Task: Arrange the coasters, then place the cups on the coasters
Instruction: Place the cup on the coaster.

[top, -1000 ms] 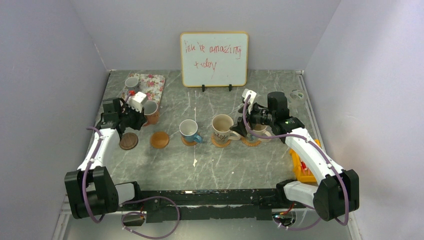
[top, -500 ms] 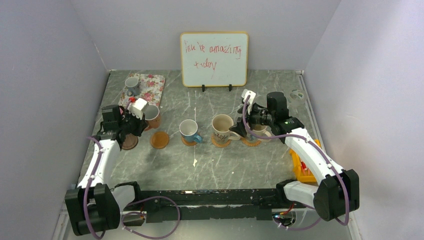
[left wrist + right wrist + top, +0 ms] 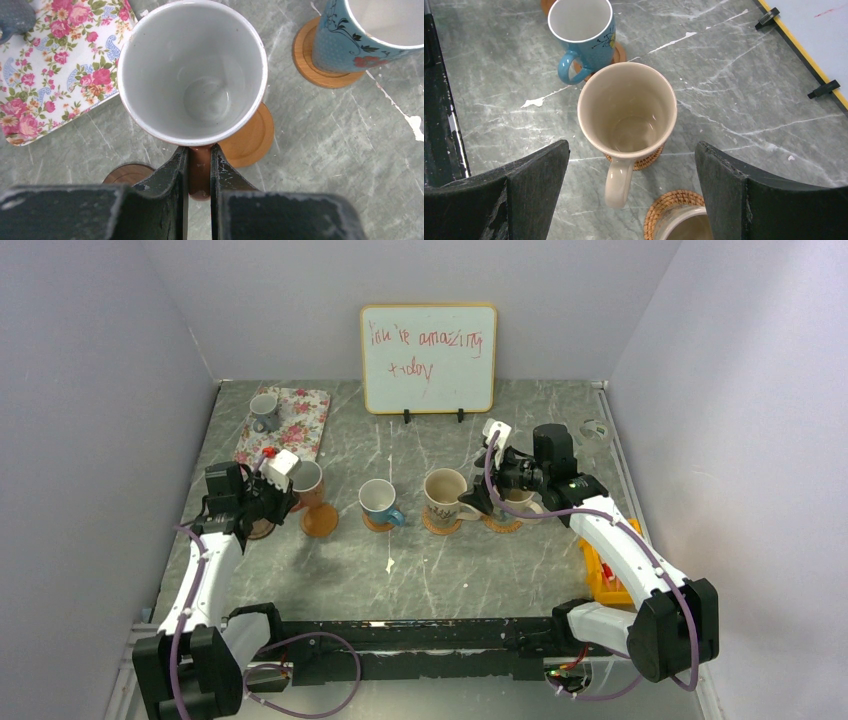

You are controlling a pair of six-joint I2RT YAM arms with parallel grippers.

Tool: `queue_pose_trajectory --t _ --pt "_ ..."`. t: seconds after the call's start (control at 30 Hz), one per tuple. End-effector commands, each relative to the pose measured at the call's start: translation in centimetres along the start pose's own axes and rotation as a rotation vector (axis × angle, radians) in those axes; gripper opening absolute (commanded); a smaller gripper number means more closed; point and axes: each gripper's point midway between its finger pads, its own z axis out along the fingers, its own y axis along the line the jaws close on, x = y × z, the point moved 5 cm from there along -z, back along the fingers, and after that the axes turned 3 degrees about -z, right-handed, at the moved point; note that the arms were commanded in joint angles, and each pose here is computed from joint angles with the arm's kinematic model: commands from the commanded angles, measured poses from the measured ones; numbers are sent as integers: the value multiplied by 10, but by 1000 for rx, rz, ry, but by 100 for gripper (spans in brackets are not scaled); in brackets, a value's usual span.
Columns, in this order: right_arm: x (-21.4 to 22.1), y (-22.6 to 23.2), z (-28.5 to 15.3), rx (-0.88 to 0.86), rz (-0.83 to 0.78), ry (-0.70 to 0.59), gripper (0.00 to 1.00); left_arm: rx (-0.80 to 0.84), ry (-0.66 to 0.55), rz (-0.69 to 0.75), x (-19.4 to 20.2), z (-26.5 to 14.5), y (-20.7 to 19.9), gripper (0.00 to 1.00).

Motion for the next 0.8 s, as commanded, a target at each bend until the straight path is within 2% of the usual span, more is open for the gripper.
queue_pose_trajectory --t 0.0,0.2,0.77 --pt "-14 0 -2 -11 -35 -45 100 31 -119 89 -25 -9 -5 5" --pt "-14 1 -2 -12 -35 -46 100 88 -121 81 -23 -13 -17 5" --pt "-14 0 -2 -5 -35 -45 100 98 -78 135 -1 -14 -24 5"
